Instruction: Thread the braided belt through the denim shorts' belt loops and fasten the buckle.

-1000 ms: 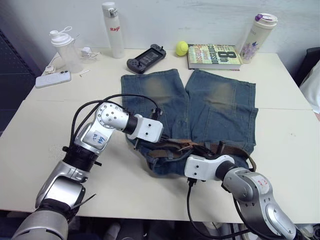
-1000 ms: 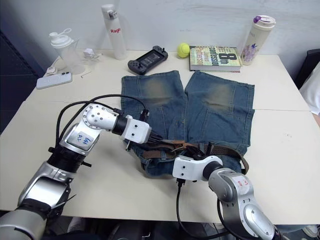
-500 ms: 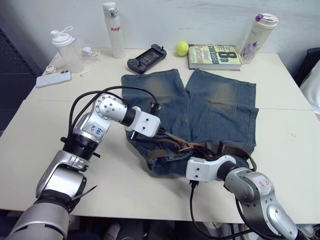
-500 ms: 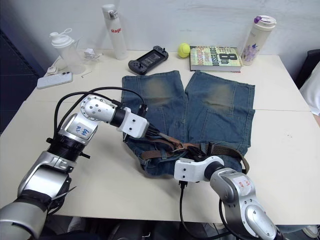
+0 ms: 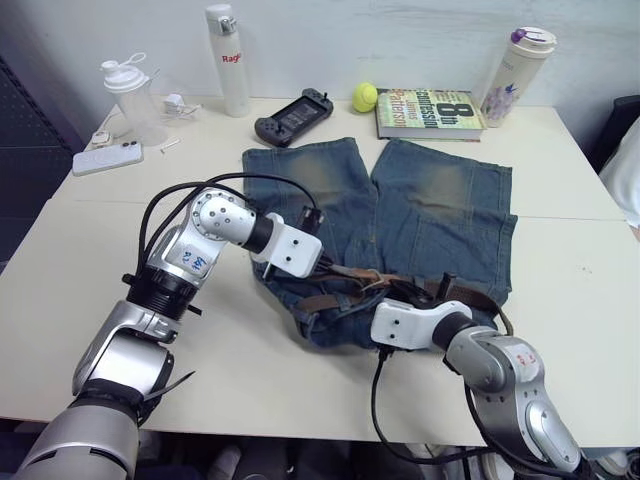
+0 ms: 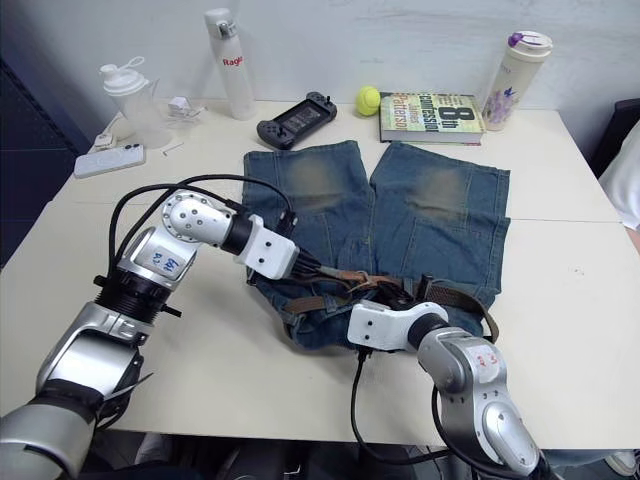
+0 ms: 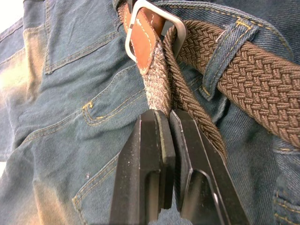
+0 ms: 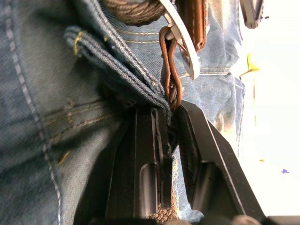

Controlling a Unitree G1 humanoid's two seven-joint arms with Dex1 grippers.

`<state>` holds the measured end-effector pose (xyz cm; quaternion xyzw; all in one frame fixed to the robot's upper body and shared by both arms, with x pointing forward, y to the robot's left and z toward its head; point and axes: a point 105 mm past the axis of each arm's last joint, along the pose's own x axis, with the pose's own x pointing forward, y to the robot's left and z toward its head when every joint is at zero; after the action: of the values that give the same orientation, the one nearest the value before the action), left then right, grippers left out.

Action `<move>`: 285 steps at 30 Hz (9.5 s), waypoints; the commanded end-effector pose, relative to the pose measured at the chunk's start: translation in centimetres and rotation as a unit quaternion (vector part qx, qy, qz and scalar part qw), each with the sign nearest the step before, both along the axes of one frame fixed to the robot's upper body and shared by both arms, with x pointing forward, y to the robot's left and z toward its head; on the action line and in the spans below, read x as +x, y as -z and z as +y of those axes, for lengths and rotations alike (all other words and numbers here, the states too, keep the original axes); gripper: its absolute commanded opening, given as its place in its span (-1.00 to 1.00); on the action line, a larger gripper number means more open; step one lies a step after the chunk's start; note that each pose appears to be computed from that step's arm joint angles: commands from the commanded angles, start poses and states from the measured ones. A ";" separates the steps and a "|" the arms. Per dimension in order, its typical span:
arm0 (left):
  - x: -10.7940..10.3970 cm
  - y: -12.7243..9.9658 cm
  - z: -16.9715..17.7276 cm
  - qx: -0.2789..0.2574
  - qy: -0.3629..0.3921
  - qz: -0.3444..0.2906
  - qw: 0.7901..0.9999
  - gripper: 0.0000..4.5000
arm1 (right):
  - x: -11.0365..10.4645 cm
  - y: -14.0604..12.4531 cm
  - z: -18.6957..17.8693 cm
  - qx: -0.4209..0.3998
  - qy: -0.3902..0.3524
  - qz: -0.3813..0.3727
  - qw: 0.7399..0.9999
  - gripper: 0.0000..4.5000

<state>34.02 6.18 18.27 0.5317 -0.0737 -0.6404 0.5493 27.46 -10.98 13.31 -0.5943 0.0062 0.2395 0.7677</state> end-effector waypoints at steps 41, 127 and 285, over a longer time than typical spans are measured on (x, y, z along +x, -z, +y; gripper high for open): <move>3.0 -2.7 -0.3 -0.035 -0.044 -0.066 0.996 -1.00 | 1.1 -2.4 0.9 -0.061 -0.041 -0.079 0.994 -0.99; -1.6 1.0 1.8 -0.123 -0.197 0.061 0.971 -1.00 | -0.7 -0.5 -1.3 0.161 0.146 -0.013 0.976 0.37; -3.3 1.6 5.3 -0.077 -0.202 0.047 0.975 -1.00 | 2.0 -1.9 6.2 0.133 -0.086 -0.039 0.987 -0.97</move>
<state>31.06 12.37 15.68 0.4598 0.0396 -0.5304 0.7111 30.04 -5.86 13.71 -0.5063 -0.0713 0.2702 0.8158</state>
